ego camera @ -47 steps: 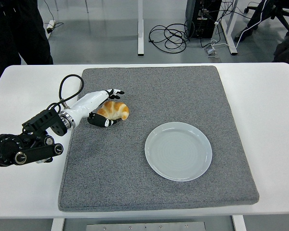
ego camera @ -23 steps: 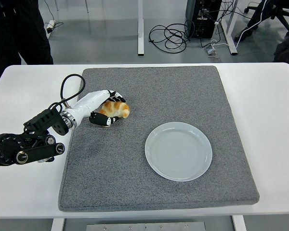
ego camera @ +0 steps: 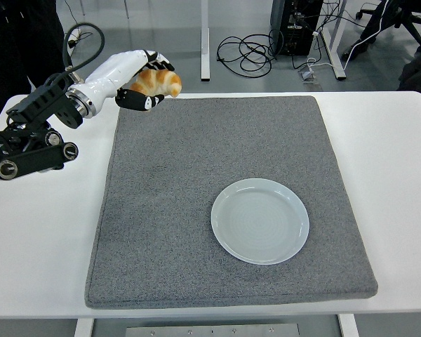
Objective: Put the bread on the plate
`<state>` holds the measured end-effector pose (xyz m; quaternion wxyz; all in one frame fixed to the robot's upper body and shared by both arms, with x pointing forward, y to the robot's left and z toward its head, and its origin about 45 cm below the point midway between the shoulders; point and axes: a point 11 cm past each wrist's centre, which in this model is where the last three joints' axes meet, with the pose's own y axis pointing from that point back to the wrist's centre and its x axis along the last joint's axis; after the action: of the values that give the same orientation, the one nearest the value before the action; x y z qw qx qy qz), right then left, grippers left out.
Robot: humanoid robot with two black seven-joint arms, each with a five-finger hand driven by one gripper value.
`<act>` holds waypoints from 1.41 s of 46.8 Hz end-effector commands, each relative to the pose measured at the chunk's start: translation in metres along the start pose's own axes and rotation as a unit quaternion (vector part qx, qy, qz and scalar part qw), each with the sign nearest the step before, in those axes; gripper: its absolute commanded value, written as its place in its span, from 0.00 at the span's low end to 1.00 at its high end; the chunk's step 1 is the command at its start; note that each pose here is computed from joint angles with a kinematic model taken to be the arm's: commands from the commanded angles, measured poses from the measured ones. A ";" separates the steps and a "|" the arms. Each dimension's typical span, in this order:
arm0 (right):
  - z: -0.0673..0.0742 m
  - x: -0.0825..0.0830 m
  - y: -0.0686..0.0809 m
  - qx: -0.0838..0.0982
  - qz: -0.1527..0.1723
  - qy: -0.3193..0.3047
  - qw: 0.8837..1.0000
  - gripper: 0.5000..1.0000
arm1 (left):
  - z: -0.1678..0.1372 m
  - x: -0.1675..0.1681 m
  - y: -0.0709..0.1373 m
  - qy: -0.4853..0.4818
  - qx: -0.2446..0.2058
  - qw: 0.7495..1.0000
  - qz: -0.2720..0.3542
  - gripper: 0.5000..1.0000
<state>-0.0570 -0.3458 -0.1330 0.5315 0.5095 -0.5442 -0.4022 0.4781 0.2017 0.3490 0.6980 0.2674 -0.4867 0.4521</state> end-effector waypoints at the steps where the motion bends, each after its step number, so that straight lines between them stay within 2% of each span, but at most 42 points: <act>1: 0.000 0.000 0.000 0.000 0.000 0.000 1.000 1.00 | 0.004 0.019 -0.003 -0.011 -0.005 1.000 0.012 0.00; 7: 0.000 0.000 0.000 0.000 0.000 0.000 1.000 1.00 | 0.009 0.029 -0.007 -0.017 -0.011 1.000 0.016 0.00; 33: 0.000 0.000 0.000 0.000 0.000 0.000 1.000 1.00 | 0.010 0.026 -0.007 -0.016 -0.013 1.000 0.013 0.00; 39: 0.000 0.000 0.000 0.000 0.000 -0.001 1.000 1.00 | 0.018 0.025 -0.011 -0.015 -0.024 1.000 0.012 0.00; 52: 0.000 0.000 0.000 0.000 0.000 0.000 1.000 1.00 | 0.093 -0.008 -0.038 -0.011 -0.108 0.994 -0.025 0.00; 66: 0.000 0.000 0.000 0.000 0.000 0.000 1.000 1.00 | 0.173 -0.050 -0.054 -0.010 -0.183 0.981 -0.057 0.00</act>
<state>-0.0571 -0.3457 -0.1330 0.5315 0.5095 -0.5441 -0.4023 0.4492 0.0318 0.3720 0.7527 0.1742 -0.5473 0.3218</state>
